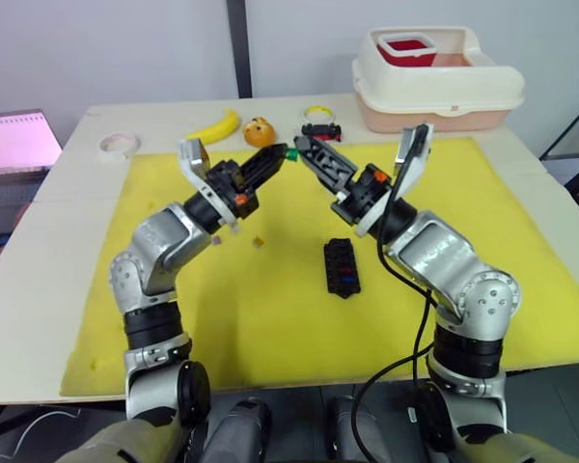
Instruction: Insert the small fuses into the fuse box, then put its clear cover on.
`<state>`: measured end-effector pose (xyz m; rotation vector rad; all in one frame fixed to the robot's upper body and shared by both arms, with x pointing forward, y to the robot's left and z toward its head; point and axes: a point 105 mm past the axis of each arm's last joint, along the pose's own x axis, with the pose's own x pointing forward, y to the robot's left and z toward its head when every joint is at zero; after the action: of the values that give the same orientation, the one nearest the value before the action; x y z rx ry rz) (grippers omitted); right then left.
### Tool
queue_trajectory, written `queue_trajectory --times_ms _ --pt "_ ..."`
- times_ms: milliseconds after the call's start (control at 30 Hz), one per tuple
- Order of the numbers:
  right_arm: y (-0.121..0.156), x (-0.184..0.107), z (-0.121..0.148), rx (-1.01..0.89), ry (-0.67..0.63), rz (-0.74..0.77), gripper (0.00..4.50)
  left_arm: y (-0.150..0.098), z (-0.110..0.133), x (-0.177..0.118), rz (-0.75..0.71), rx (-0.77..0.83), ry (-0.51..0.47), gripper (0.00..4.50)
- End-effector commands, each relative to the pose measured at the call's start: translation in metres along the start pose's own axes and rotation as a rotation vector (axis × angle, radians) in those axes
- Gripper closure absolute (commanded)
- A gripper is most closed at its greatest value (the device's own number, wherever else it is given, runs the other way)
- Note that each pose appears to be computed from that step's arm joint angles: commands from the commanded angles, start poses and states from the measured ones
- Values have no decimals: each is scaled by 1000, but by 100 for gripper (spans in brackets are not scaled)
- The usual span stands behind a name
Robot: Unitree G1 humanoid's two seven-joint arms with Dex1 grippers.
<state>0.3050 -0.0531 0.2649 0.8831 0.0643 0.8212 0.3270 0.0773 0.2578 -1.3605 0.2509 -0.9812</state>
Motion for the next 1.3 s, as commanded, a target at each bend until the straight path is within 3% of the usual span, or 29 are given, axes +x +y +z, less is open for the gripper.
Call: queue_trajectory --times_ms 33,133,233,333,800,900,1000,1300 --pt "12 4 1 35 -17 46 0 -11 -4 2 -44 6 -2 448" --pt "14 6 1 30 -17 50 0 -9 -7 4 -40 -4 0 448" --pt "15 7 0 26 -17 55 89 -8 -6 4 -37 -10 -4 450" --pt "15 9 -1 10 -10 55 234 -8 -5 6 -36 -13 -4 450" --pt "16 7 -1 -23 -12 56 234 -7 -11 8 -41 -17 18 450" --pt "17 7 0 -16 -23 58 320 -6 -11 9 -35 -16 22 450" --pt "18 7 1 -20 -25 63 447 -4 -9 8 -30 -16 20 450" --pt "19 7 1 -33 -26 66 447 -2 -8 7 -24 -11 28 450"
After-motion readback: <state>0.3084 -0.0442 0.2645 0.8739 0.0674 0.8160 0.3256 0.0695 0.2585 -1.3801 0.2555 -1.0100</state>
